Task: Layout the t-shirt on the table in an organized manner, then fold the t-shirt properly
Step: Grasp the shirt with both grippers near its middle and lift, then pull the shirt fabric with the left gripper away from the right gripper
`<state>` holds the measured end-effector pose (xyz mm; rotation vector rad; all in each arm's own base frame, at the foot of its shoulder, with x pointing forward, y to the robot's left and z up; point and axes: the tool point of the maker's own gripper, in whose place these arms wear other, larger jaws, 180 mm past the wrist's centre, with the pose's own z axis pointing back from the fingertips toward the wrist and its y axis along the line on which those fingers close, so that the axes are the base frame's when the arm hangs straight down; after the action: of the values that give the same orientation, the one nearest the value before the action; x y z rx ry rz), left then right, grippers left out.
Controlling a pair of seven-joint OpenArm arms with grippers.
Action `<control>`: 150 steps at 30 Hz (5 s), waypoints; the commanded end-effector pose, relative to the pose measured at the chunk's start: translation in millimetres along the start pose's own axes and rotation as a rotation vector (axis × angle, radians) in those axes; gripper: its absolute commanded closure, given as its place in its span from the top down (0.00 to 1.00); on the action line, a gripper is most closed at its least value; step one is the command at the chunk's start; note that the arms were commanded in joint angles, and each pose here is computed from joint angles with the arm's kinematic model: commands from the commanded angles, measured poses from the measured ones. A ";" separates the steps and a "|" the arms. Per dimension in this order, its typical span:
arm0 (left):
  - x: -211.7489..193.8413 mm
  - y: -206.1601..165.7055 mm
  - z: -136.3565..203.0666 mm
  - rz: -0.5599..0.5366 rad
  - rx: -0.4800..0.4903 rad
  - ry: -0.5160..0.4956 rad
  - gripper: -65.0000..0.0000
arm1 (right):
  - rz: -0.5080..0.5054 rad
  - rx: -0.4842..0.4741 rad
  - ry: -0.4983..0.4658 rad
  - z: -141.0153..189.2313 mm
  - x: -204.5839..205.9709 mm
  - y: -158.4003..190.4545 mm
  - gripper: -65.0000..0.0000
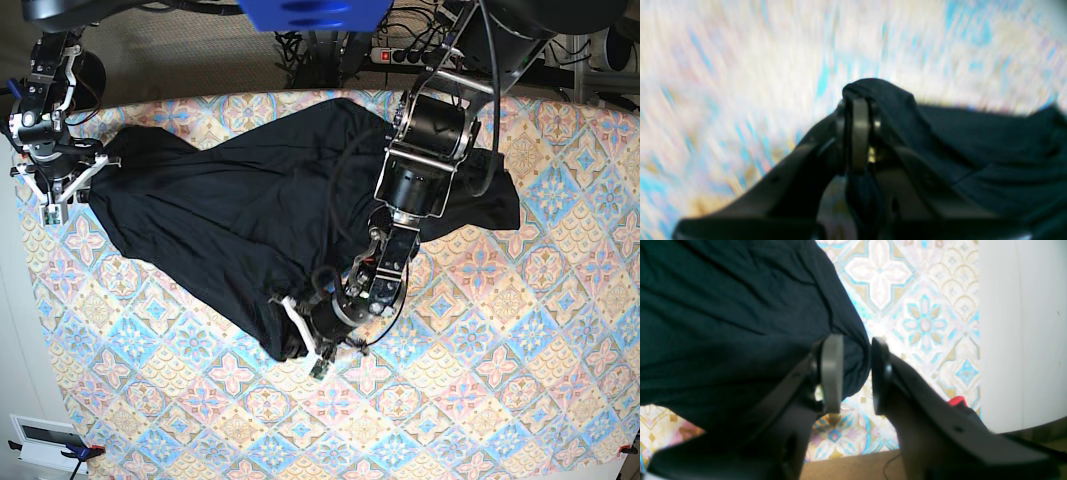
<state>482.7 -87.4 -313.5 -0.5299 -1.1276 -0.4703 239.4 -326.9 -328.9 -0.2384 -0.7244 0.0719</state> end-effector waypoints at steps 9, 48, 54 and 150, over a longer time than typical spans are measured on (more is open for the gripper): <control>117.7 -19.5 35.2 -0.159 0.002 -0.222 0.00 | 0.092 0.119 -0.021 -5.4 8.5 47.5 0.22; 8.5 -55.6 79.4 -0.150 -0.106 0.094 0.36 | 0.287 0.577 -0.236 10.3 70.3 228.0 0.29; 9.0 0.8 92.3 -0.017 0.007 0.056 0.37 | 0.287 0.578 -0.236 10.4 69.9 228.1 0.29; -74.5 216.3 151.7 0.244 0.450 0.177 0.44 | 0.284 0.591 -0.198 11.9 52.9 231.2 0.29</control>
<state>463.6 180.0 -387.5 -0.2182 -0.8859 -0.0419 267.6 -92.7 -353.1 0.2367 -0.7830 0.5725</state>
